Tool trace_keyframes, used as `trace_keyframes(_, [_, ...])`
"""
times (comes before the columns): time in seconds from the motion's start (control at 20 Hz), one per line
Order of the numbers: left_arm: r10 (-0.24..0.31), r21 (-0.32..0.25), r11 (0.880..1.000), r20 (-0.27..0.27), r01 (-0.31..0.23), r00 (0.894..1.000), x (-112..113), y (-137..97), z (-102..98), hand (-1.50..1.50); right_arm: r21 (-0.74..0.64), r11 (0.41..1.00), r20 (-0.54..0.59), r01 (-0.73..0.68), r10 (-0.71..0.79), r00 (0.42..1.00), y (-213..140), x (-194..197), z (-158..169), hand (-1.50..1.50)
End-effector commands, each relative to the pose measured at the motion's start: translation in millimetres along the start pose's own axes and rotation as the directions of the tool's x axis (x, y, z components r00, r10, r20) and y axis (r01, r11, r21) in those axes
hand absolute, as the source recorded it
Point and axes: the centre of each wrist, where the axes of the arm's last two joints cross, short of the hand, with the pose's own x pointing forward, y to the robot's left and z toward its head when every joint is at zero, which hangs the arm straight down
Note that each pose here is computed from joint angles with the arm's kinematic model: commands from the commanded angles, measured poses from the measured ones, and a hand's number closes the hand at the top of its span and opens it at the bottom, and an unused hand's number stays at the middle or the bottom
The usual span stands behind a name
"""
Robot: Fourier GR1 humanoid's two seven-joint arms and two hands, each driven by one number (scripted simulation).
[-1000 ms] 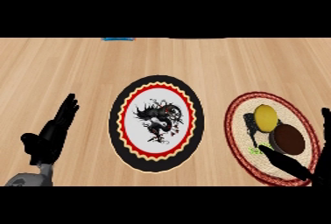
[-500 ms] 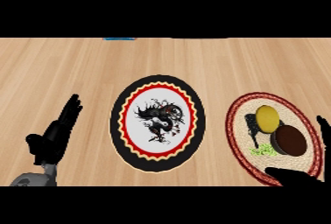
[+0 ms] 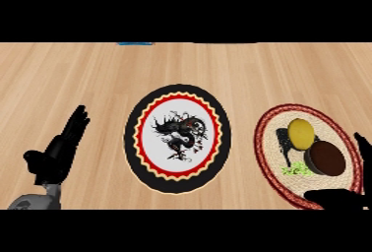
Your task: Pick the cupcake from the placemat and place it in the plate
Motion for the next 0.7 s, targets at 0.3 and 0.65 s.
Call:
trace_keyframes(0.3, [0.004,-0.006,1.000,-0.012,-0.004,1.000,-4,-1,-4,0.00,0.064,0.997,-0.053,-0.038,0.042,0.998,30,-9,-23,-1.50])
trace_keyframes(0.65, [-0.012,-0.026,1.000,-0.010,0.011,1.000,4,1,7,0.00,0.055,0.993,-0.110,-0.100,0.106,0.988,23,-2,-58,-1.50])
